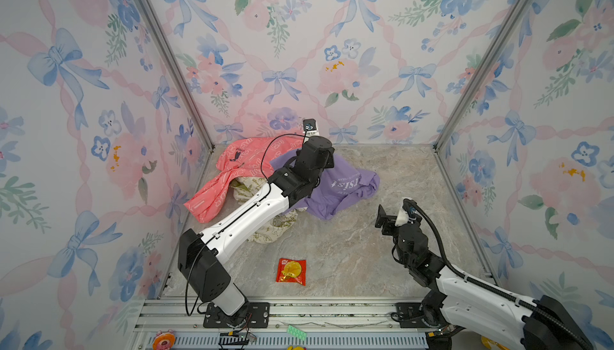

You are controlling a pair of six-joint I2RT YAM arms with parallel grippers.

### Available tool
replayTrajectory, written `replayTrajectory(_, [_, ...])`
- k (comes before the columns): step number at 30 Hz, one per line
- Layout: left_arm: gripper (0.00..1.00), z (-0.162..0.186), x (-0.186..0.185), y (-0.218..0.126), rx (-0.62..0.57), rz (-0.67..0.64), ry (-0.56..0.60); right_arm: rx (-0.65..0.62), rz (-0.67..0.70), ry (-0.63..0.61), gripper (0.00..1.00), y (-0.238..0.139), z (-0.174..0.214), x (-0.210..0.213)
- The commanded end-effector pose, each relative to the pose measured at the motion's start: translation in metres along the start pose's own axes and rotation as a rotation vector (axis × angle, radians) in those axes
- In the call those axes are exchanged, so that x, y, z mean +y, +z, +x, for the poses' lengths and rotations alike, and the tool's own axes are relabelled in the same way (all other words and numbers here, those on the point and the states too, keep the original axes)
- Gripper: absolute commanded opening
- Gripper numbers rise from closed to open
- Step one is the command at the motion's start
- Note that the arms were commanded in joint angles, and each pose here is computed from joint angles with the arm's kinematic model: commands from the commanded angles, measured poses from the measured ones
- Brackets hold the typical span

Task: Pick out a specific cloth from the pile
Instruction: 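Lift the purple shirt with the left gripper and drag it farther from the pile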

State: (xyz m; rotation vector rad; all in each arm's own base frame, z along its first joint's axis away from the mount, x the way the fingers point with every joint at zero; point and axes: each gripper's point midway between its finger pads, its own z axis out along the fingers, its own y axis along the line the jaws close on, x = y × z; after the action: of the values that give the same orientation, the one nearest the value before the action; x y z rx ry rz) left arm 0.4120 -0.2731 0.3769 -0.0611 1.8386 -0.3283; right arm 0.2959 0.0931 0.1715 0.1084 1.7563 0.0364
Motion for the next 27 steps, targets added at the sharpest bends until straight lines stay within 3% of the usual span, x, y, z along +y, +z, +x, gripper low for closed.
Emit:
replayTrajectory(1, [0.0,-0.017,-0.04,0.007,-0.039,0.091,0.014,-0.048,-0.01,0.03,0.97,-0.004,-0.019,0.003])
replayTrajectory(13, [0.0,-0.035,-0.196,0.038,-0.094,0.45,-0.105,-0.063,0.024,0.05,0.97,-0.006,-0.021,-0.006])
replayTrajectory(21, [0.0,-0.008,-0.261,0.045,-0.083,0.721,-0.303,-0.091,0.102,0.078,0.97,-0.011,-0.023,-0.024])
replayTrajectory(27, [0.0,0.032,-0.289,0.052,-0.052,0.791,-0.371,-0.109,0.162,0.109,0.97,-0.016,-0.026,-0.036])
